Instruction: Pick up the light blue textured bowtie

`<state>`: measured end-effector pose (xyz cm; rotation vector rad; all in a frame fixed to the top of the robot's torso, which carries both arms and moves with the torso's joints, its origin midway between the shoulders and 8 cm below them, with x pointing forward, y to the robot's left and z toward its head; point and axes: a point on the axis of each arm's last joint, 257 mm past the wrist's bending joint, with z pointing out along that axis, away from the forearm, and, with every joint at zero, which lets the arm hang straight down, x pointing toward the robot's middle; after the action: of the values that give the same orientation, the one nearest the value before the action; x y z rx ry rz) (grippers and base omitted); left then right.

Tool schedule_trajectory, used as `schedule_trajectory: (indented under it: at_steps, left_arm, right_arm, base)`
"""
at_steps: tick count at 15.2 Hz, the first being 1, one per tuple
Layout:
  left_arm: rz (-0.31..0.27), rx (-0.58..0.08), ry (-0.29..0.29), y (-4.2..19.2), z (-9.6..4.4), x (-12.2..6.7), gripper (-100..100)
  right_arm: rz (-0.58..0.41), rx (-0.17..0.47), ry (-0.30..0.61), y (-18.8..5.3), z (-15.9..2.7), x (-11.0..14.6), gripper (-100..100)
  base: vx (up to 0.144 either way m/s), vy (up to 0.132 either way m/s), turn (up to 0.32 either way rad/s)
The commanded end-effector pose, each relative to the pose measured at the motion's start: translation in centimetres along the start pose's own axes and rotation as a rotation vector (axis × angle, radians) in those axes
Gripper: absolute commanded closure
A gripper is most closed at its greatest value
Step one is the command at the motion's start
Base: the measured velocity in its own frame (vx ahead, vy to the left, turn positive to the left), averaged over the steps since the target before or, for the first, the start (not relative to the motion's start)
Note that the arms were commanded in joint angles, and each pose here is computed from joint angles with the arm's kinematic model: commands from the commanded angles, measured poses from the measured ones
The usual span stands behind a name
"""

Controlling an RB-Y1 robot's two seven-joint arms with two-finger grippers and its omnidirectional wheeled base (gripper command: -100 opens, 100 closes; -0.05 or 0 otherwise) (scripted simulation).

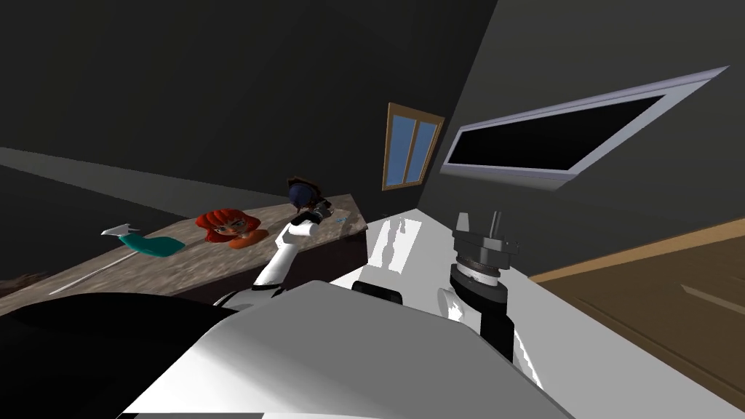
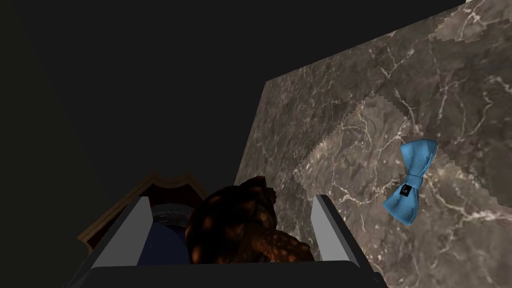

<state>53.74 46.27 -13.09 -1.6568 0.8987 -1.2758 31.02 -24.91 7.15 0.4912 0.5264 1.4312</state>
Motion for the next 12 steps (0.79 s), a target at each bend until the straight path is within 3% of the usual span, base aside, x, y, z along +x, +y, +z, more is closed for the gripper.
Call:
schedule_trajectory:
  at_steps: [1, 4, 5, 8, 9, 12]
  left_arm:
    - [-0.028, -0.051, -0.025, 0.6, 0.8, -1.1, -100]
    - [-0.028, -0.092, -0.046, 1.6, 0.8, -1.6, -100]
    - [-0.051, -0.129, -0.063, 1.9, 1.4, -2.3, -100]
    - [-0.052, -0.167, -0.084, 2.9, 1.3, -2.8, -100]
    - [-0.072, -0.206, -0.104, 3.3, 1.8, -3.7, -100]
    - [-0.072, -0.242, -0.122, 4.2, 1.5, -4.1, -100]
  right_arm:
    - [0.000, 0.000, 0.000, 0.0, 0.0, 0.0, 0]
    - [0.000, 0.000, 0.000, 0.0, 0.0, 0.0, 0]
    - [0.000, 0.000, 0.000, 0.0, 0.0, 0.0, 0]
    - [0.000, 0.000, 0.000, 0.0, 0.0, 0.0, 0]
    - [0.000, 0.000, 0.000, 0.0, 0.0, 0.0, 0]
    - [0.000, 0.000, 0.000, 0.0, 0.0, 0.0, 0]
  base:
    - [0.035, -0.043, -0.097]
    - [0.031, -0.035, -0.038]
    - [0.034, -0.036, -0.073]
    - [0.034, -0.031, -0.044]
    - [0.039, -0.034, -0.068]
    - [0.039, -0.025, -0.042]
